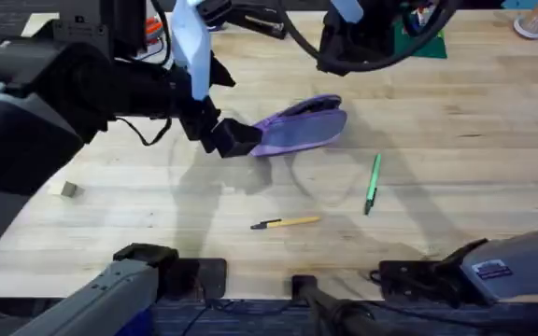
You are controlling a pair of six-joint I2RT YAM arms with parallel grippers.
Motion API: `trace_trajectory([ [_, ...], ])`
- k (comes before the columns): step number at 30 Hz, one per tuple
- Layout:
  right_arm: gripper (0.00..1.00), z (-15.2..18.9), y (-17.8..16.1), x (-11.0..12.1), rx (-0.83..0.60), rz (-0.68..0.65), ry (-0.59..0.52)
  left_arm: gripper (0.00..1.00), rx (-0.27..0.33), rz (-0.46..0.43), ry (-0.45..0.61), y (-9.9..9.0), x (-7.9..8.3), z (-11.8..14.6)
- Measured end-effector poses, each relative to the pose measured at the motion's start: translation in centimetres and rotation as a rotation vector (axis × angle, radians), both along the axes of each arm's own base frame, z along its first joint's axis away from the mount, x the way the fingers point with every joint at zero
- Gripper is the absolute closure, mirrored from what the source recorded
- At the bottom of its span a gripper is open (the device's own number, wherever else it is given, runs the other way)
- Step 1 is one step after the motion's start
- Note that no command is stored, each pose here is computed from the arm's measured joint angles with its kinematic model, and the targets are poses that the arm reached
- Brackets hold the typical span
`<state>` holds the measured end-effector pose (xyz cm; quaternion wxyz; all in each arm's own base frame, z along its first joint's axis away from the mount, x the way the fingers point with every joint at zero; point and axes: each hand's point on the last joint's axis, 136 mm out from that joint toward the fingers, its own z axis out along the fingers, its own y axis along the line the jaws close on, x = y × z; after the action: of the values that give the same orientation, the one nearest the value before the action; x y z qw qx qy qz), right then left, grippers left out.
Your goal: Unzip the bag, pick up the pens from the table one at a time and place them inside, then zip the bag closed.
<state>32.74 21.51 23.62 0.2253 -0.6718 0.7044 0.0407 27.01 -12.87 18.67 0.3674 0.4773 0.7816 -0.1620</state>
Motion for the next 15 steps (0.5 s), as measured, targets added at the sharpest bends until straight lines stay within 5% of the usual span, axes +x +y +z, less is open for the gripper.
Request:
trace_trajectory([
  [15, 0.971, -2.7, 0.3, -0.2, -0.039, 0.042, 0.084, 0.007, -0.001, 0.0, -0.007, 0.0, 0.1, 0.1],
])
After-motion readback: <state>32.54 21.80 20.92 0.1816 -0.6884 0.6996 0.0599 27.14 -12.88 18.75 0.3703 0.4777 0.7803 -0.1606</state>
